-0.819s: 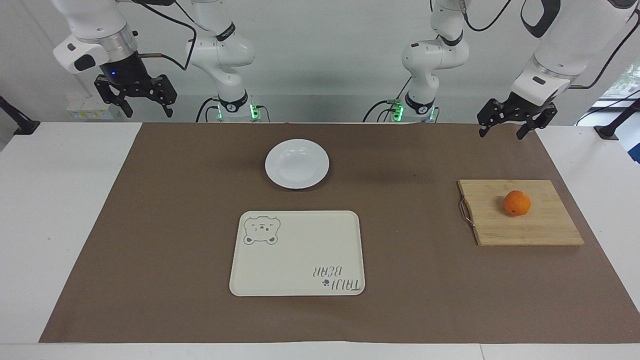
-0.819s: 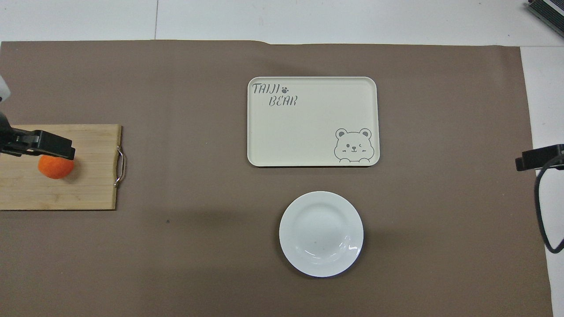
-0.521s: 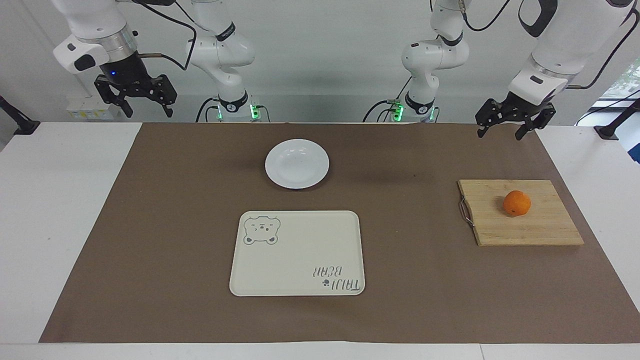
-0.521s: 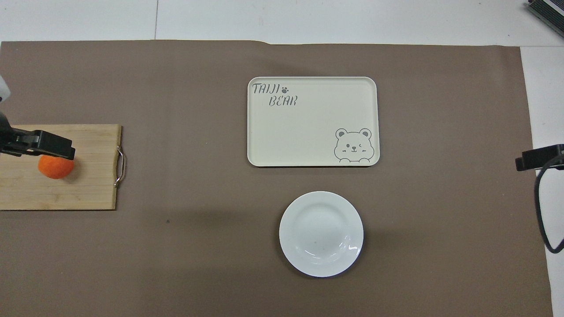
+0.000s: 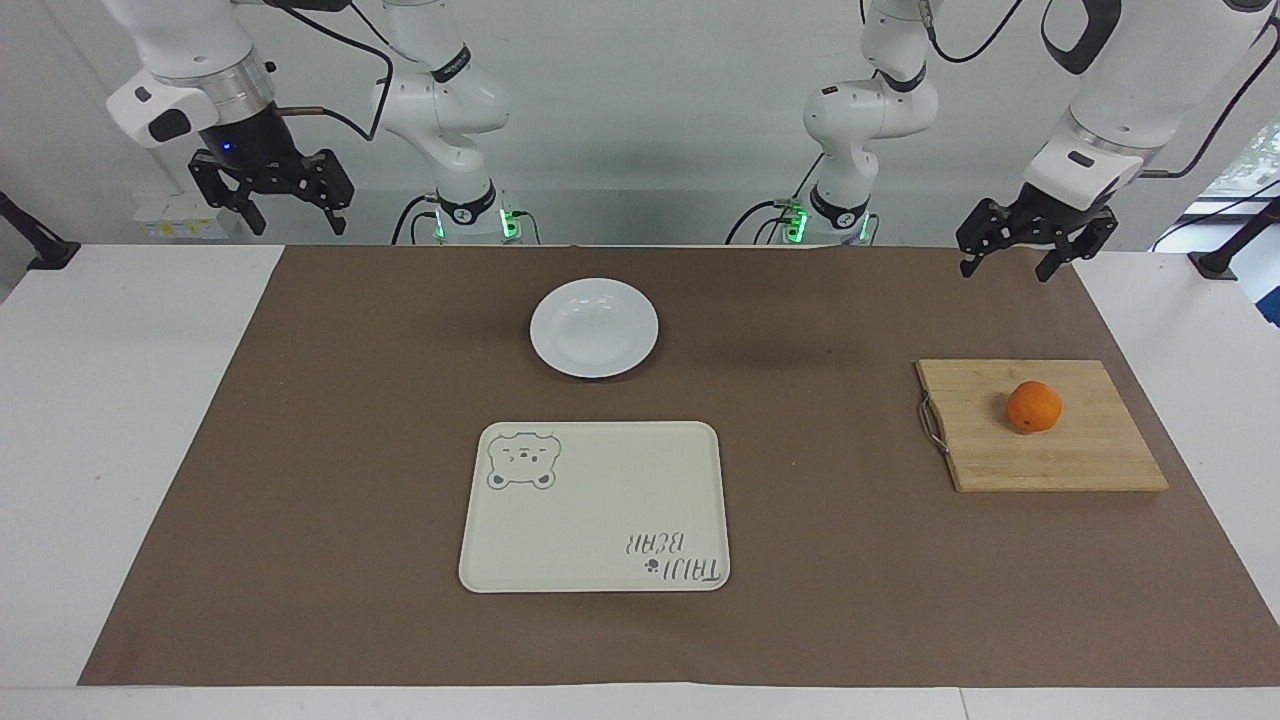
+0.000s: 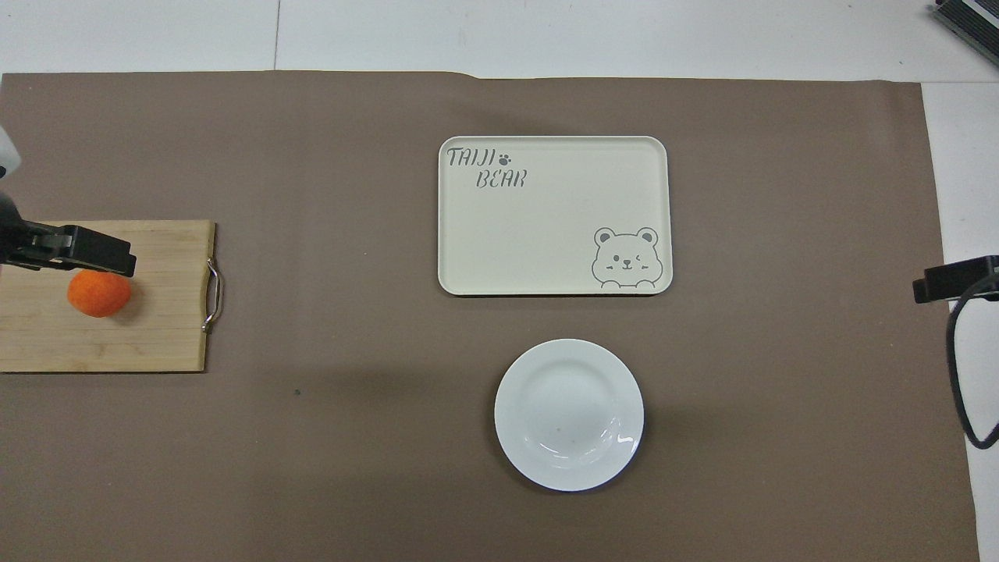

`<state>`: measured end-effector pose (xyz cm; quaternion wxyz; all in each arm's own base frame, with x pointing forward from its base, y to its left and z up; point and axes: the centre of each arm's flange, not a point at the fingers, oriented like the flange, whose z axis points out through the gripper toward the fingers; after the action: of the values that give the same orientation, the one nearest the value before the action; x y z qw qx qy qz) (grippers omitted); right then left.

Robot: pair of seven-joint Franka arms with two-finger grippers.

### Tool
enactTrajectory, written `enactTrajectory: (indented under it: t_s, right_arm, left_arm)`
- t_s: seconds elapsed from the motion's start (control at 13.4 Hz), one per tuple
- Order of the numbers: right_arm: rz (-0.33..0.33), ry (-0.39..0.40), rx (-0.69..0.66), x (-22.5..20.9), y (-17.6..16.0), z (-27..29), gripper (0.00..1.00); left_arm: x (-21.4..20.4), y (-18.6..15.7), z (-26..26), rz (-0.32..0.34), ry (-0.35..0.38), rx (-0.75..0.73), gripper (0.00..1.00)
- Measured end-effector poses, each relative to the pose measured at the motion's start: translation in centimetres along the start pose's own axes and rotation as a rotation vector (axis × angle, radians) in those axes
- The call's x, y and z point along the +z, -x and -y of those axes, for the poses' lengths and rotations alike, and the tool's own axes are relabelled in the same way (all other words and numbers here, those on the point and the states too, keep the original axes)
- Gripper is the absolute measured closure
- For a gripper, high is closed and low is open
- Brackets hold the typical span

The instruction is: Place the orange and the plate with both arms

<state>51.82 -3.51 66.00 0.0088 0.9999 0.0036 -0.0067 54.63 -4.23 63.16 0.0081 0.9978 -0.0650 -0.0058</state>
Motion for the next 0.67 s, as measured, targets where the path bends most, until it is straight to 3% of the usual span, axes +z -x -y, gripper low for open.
enactTrajectory:
  t_s: [0.67]
  right_arm:
    - [0.000,0.000,0.000,0.0,0.0,0.0,0.00]
  left_arm:
    - [0.0,-0.3,4.0,-0.031,-0.003,-0.030,0.00]
